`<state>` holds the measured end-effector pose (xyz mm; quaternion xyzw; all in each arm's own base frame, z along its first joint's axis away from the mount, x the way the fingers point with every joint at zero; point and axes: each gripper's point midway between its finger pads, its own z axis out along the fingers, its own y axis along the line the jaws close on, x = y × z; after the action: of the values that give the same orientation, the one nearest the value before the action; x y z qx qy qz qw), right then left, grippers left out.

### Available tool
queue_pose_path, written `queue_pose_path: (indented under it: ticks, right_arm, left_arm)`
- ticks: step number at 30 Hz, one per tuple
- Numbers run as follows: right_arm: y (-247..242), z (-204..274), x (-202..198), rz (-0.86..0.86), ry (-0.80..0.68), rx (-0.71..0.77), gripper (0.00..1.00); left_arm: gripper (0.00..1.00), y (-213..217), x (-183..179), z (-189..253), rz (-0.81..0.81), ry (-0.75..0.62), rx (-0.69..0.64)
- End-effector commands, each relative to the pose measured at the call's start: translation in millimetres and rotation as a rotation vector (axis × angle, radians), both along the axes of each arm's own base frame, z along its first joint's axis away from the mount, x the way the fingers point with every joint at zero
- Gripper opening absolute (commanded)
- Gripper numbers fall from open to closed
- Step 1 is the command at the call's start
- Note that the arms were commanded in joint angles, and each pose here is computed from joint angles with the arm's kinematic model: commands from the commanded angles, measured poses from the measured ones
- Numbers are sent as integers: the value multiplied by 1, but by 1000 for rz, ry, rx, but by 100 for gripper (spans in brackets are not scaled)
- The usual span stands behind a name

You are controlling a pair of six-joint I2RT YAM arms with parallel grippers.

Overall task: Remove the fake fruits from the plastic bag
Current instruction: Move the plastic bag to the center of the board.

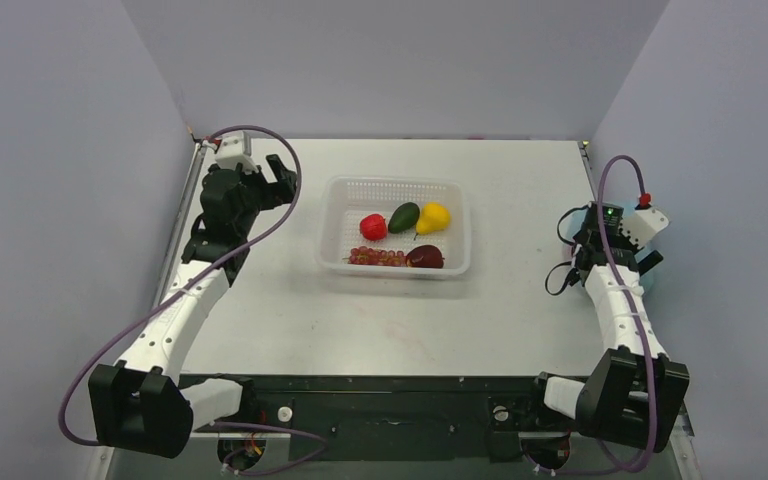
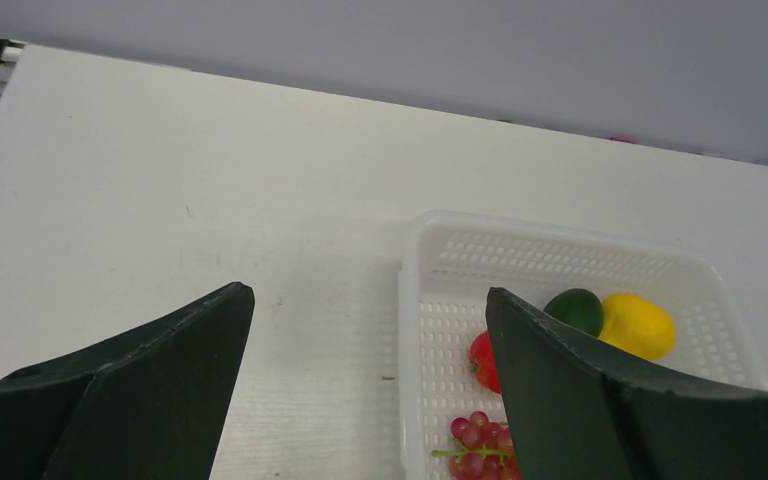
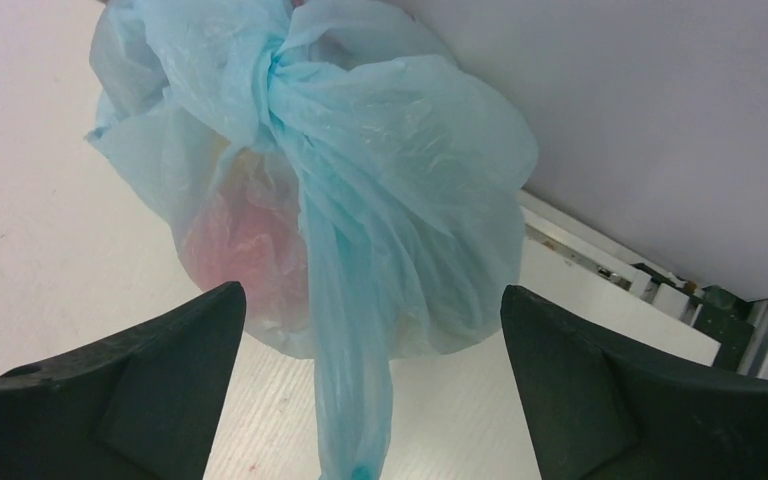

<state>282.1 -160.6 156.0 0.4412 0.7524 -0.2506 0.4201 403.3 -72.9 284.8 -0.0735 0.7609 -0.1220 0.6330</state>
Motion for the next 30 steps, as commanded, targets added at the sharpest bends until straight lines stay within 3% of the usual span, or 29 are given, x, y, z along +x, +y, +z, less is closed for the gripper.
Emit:
queue_pose_path:
  ticks: [1,7,11,21,23,30]
  right_arm:
    - [11,-12,19,91,-41,80,94]
    - [18,-38,17,94,-29,132,88]
    - [20,-43,18,110,-20,144,74]
    - [35,-47,14,171,-37,159,10]
    - [41,-45,13,189,-54,166,4]
    - [107,-33,11,422,-39,166,0]
  left_arm:
    - [85,-24,2,33,-118,-66,-81]
    - [84,-31,3,31,-155,-50,-92]
    - [83,-34,4,28,-168,-48,-100]
    - [80,-38,6,26,-187,-30,-105]
    - [80,-38,5,27,-192,-31,-106]
    - [79,-41,7,25,-206,-21,-111]
